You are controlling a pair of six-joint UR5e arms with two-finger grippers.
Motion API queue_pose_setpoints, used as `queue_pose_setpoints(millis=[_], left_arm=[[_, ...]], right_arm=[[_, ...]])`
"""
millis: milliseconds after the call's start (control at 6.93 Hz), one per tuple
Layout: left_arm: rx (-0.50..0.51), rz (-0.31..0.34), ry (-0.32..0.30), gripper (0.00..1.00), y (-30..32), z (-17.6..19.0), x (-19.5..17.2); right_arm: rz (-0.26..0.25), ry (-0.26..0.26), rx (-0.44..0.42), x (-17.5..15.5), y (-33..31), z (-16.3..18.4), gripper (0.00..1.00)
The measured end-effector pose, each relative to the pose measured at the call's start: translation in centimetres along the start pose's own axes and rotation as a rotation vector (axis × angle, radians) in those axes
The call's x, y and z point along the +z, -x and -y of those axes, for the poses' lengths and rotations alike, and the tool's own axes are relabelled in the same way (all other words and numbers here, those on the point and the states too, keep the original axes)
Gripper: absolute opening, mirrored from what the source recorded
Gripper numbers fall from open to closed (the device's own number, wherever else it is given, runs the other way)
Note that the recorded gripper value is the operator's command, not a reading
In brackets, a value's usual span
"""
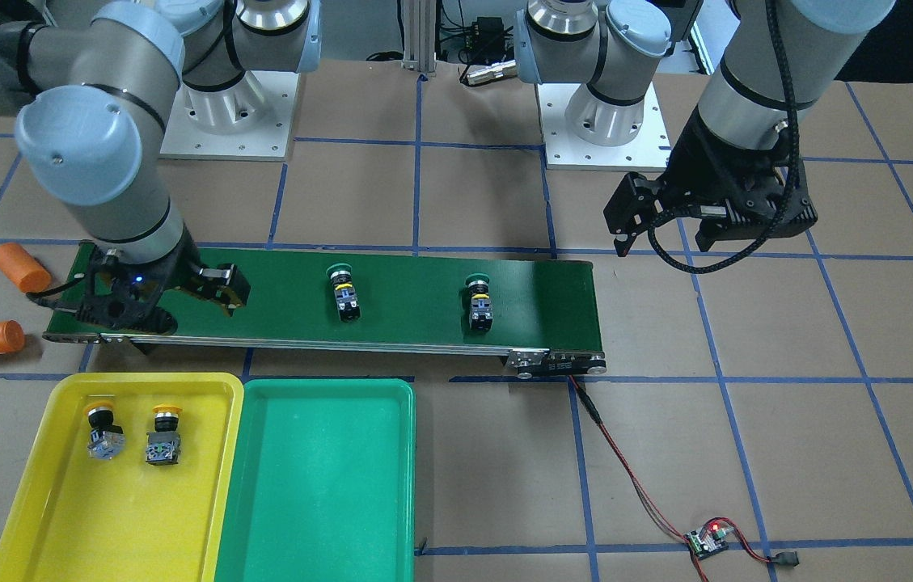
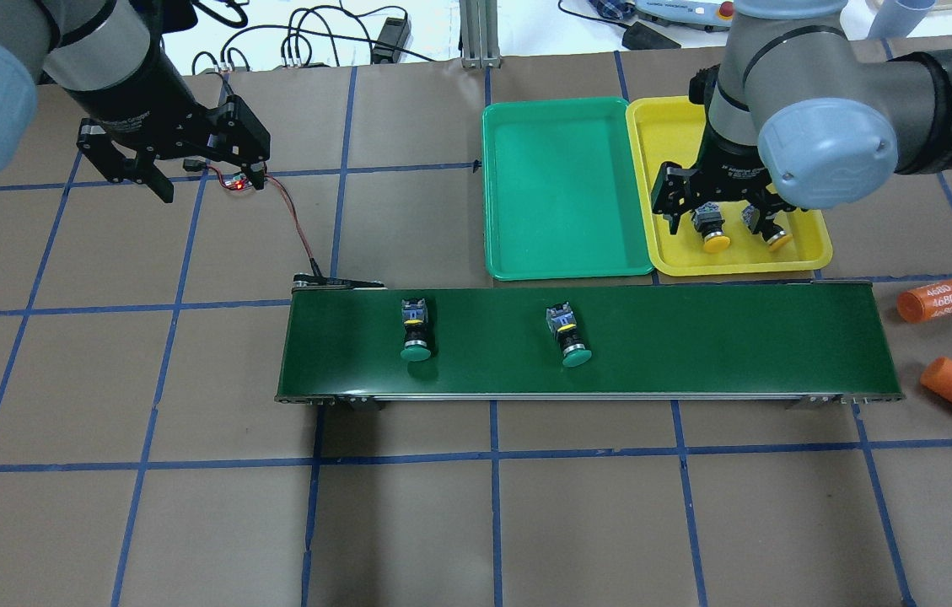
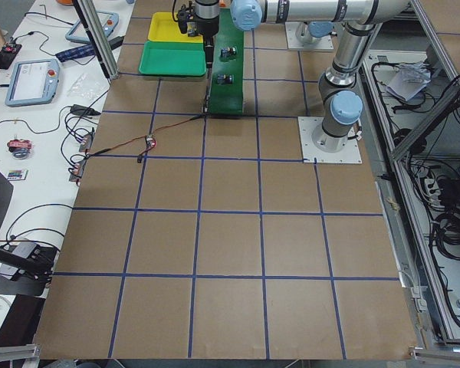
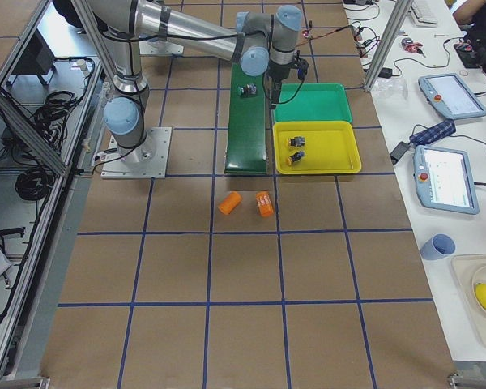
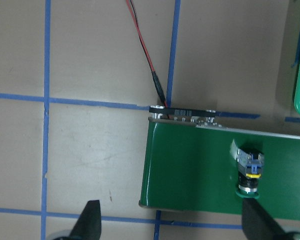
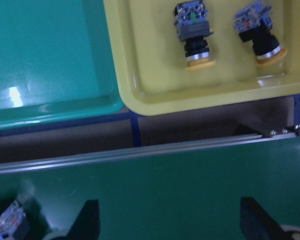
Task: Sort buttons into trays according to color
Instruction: 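Lower the right gripper onto a green-capped button on the belt and grasp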
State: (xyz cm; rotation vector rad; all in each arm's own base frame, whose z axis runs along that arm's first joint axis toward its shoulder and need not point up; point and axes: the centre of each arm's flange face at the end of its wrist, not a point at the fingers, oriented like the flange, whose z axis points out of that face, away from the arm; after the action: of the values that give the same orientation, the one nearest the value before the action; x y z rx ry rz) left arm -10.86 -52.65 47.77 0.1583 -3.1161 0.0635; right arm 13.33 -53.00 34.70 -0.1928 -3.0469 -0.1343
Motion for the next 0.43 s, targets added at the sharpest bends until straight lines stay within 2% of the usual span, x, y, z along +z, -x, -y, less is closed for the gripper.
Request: queue_pose_setpoints(millis=[144, 433], left_arm=[[0.001, 0.002, -0.006, 1.00, -0.1, 0.2, 0.1], [-0.001, 0.006, -0.004, 1.00, -0.1, 0.4, 0.3]], right_arm=[[0.015, 0.028, 0.025, 0.5, 1.3, -2.3, 1.00], [0.048, 0.050, 0.027, 1.2, 3.4, -4.8, 1.00]])
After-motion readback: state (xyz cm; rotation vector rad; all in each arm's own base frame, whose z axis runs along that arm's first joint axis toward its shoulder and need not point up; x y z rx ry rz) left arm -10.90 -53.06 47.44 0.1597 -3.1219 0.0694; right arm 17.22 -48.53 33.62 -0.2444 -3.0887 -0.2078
